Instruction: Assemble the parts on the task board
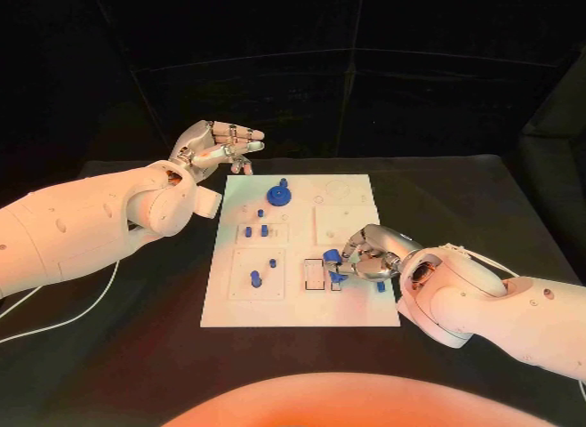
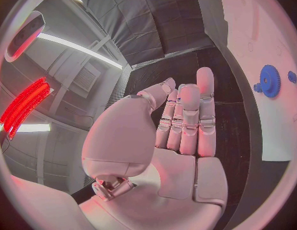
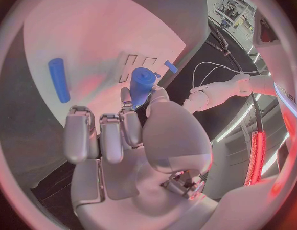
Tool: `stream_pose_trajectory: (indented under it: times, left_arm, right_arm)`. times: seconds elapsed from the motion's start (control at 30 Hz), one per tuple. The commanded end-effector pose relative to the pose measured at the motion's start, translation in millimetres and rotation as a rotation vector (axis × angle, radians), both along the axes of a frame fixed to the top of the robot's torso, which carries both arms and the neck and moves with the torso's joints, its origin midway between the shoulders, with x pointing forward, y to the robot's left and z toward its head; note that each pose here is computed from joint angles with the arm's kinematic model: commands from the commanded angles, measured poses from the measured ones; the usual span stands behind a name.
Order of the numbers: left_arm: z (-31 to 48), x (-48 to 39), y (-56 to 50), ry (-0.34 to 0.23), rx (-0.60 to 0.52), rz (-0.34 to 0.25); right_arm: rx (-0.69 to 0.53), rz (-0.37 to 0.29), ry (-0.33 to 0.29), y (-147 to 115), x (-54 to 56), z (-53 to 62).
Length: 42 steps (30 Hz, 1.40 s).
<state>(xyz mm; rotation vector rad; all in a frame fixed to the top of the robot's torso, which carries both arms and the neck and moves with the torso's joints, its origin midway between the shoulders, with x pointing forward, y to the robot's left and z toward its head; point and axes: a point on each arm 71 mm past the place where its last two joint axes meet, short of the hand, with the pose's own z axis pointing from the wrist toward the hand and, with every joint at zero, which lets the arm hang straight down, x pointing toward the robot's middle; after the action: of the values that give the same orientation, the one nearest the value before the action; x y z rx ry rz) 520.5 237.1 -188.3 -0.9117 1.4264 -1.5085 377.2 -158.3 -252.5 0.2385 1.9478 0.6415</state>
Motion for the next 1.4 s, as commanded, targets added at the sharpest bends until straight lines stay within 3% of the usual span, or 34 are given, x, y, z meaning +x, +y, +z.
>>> stream_pose_trajectory:
  times: [0.03, 0.6, 1.1, 1.4]
  left_arm:
    - [1.2, -0.2, -2.0, 0.0, -0.01, -0.013]
    - [1.1, -0.1, -3.7, 0.001, -0.011, -0.019]
    - [1.0, 0.0, -3.5, 0.003, -0.011, -0.019]
    - [0.9, 0.1, -3.3, 0.003, -0.01, -0.019]
  right_arm:
    - [-0.009, 0.01, 0.038, 7, 0.6, -2.9]
    - [-0.039, 0.014, 0.06, 26, 6.0, -9.1]
    - [-0.038, -0.002, 0.011, 29, 8.6, -6.7]
    - [-0.025, 0.029, 0.0, 30, 5.8, -4.1]
